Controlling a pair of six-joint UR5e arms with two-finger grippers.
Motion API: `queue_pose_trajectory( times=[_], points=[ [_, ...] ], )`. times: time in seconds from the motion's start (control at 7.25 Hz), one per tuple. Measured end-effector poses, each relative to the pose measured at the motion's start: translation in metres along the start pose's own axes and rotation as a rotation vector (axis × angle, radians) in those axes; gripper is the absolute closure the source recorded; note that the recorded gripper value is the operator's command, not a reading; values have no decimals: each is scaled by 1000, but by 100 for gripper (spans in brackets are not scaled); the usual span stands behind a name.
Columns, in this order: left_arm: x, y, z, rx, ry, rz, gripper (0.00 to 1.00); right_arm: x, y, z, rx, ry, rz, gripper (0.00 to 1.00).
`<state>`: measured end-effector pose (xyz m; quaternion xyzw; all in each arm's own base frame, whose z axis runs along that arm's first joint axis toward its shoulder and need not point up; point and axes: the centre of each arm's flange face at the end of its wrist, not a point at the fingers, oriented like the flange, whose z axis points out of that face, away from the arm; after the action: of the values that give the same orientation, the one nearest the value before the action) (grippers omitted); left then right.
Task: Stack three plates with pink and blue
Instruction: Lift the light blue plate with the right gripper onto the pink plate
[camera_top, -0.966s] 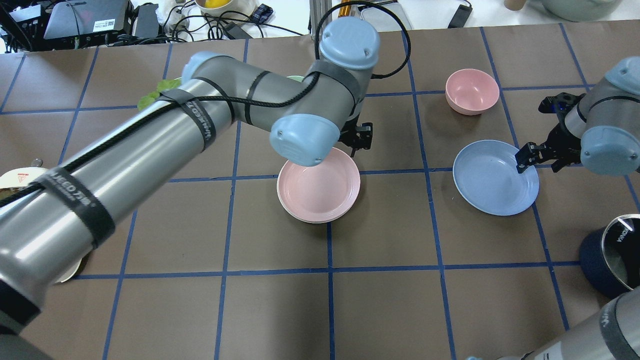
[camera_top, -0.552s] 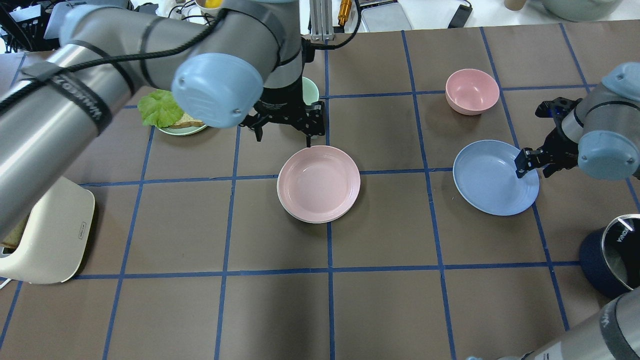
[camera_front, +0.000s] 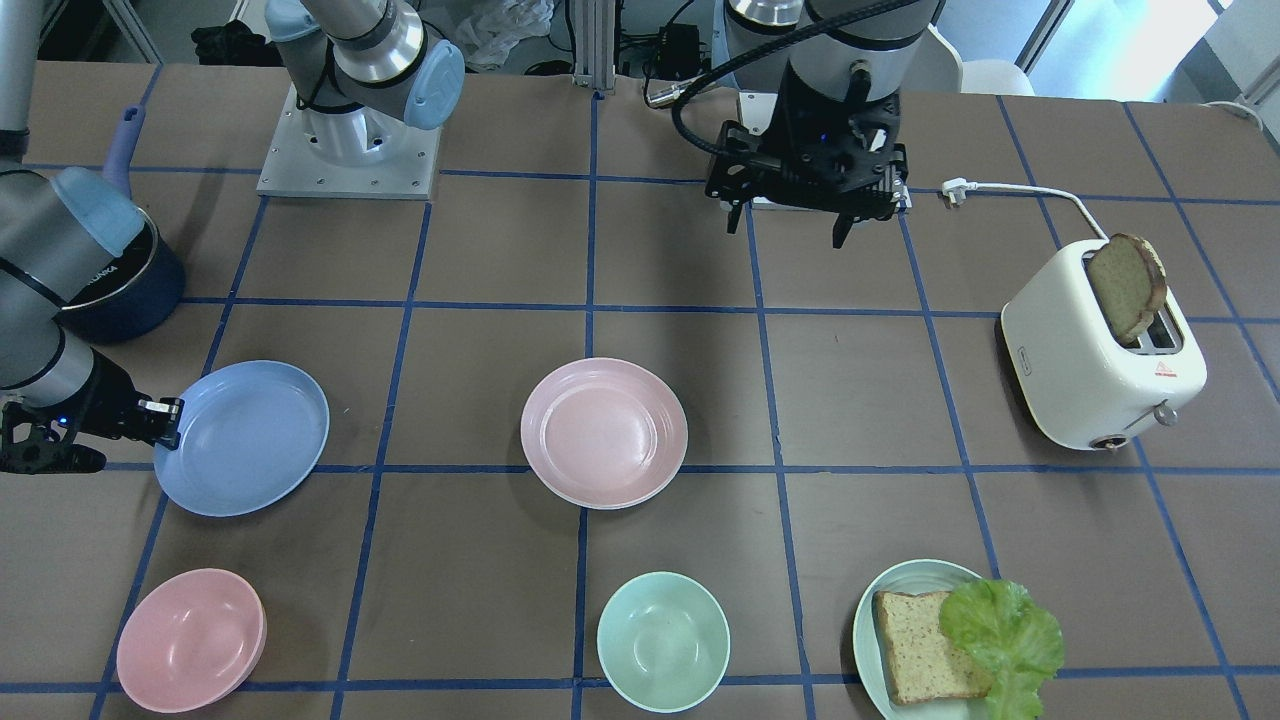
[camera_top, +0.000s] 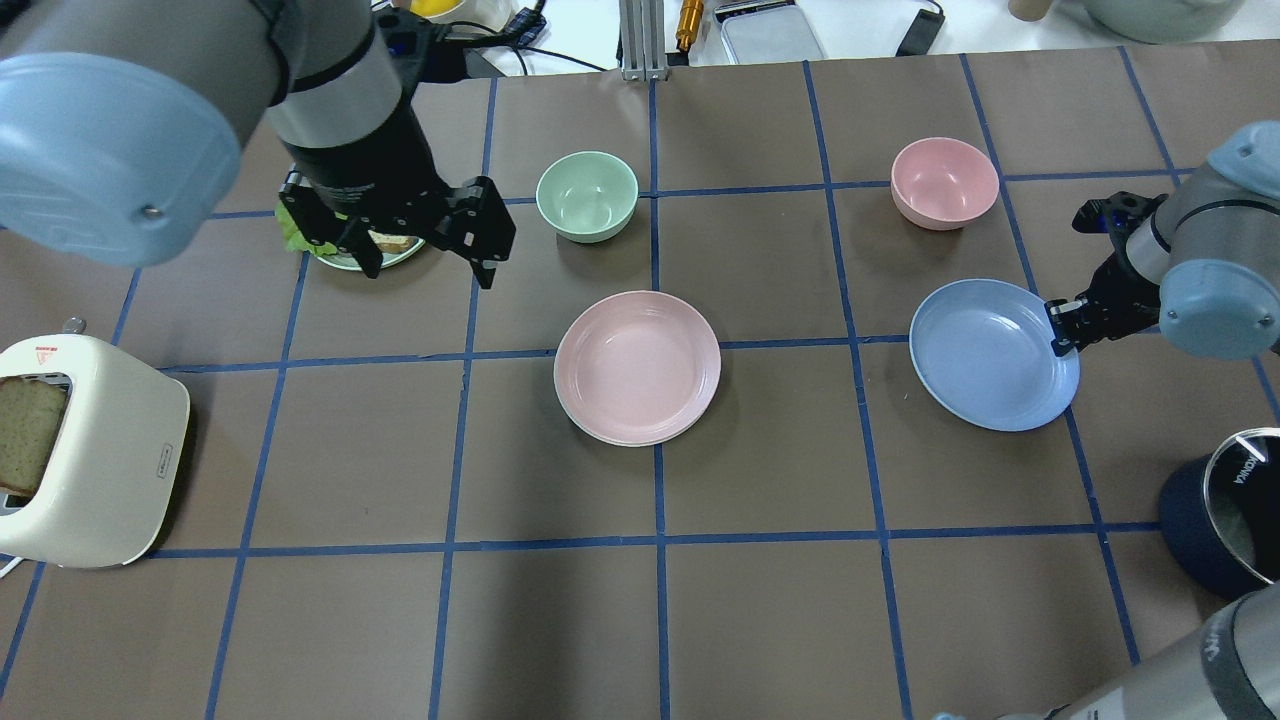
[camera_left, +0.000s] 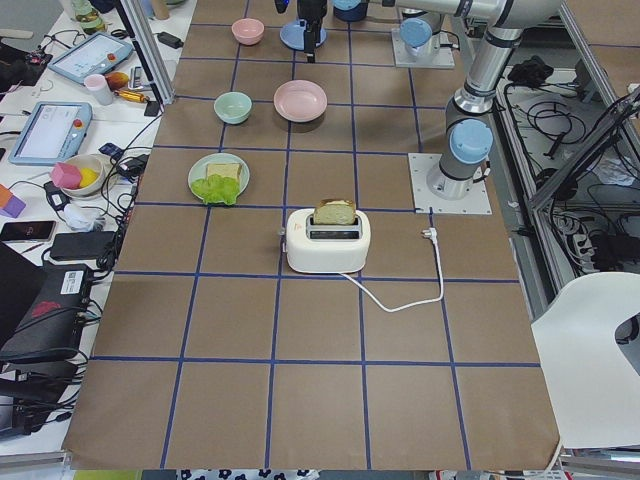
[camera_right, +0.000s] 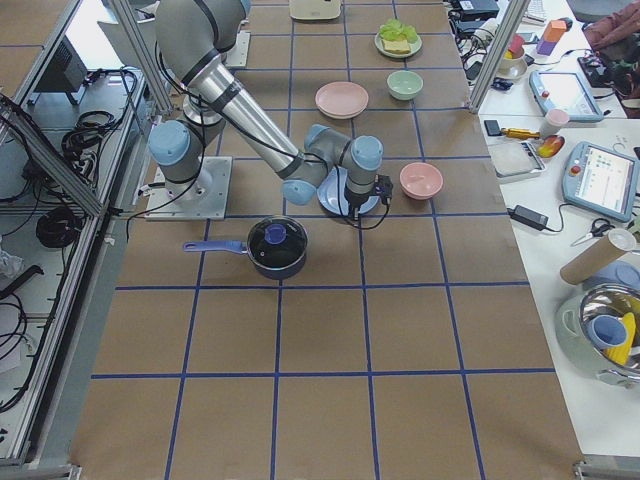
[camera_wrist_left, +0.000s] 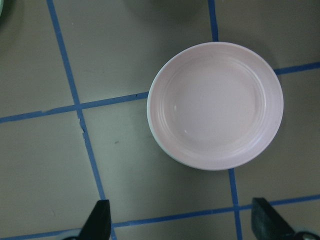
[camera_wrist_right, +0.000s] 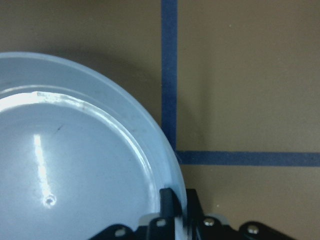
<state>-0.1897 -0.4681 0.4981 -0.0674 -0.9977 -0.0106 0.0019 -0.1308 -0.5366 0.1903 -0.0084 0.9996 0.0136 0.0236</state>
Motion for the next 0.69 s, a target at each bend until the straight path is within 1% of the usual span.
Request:
queue_pose_trajectory(
  times=[0.14,0.41,0.55,0.69],
  points=[
    [-19,7,-4,9,-1,-22,0,-7,-2,-11,18,10,-10,100],
    [-30,21,0,28,-5,-58,0,-42,-4,-42,54,27,-61,100],
    [-32,23,3,53,-7,-76,0,-60,-2,-57,69,18,-76,100],
    [-32,26,6,75,-9,-100,0,-80,-1,-76,88,-6,-71,100]
  ],
)
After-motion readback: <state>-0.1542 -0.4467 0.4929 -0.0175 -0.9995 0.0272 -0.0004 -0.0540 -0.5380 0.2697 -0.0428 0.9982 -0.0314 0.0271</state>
